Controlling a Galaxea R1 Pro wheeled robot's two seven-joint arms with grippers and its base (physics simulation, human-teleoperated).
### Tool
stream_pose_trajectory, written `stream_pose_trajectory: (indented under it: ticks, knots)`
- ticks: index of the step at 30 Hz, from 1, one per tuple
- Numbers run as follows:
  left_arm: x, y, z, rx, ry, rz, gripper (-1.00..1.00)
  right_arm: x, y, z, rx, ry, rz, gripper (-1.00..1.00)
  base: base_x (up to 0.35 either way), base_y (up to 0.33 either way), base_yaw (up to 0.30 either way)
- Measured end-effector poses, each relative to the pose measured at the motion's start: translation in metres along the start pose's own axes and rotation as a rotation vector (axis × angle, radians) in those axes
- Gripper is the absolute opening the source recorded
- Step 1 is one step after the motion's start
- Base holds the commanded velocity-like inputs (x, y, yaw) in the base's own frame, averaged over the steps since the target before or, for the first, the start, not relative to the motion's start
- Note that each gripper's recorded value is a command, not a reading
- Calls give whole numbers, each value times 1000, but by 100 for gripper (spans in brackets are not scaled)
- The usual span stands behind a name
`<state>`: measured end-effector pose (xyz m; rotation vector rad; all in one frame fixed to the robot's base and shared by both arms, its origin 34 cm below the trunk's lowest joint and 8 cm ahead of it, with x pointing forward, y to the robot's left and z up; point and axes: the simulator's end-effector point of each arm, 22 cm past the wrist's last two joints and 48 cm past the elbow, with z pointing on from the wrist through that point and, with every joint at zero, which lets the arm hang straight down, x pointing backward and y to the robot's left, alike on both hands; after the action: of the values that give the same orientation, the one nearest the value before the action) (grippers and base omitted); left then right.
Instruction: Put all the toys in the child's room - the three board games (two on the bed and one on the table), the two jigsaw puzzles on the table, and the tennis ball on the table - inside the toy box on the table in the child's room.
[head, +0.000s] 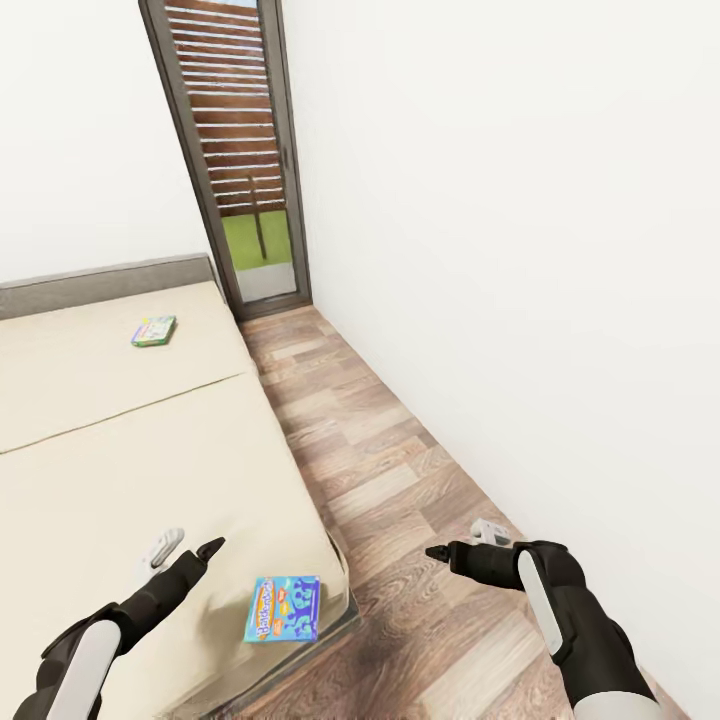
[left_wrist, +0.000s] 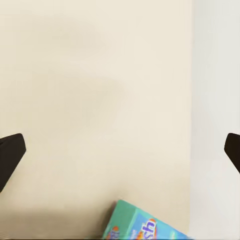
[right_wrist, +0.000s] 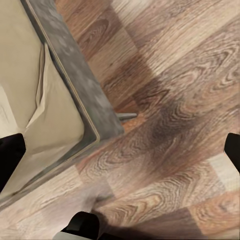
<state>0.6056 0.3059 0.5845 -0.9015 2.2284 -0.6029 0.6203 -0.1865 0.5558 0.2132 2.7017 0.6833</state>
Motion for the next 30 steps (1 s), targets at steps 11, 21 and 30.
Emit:
stream_pose_trajectory:
  ticks: [11, 21, 30]
  knots:
    - [0, 0, 0, 0, 1, 0, 100, 0, 0, 0, -1, 1, 0, 100, -264, 141, -12]
    - [0, 0, 0, 0, 1, -1, 100, 0, 1, 0, -2, 0, -2, 100, -291, 153, -3]
    - [0, 0, 0, 1, 1, 0, 100, 3, -2, 1, 1, 9, -4, 100, -201, 138, -1]
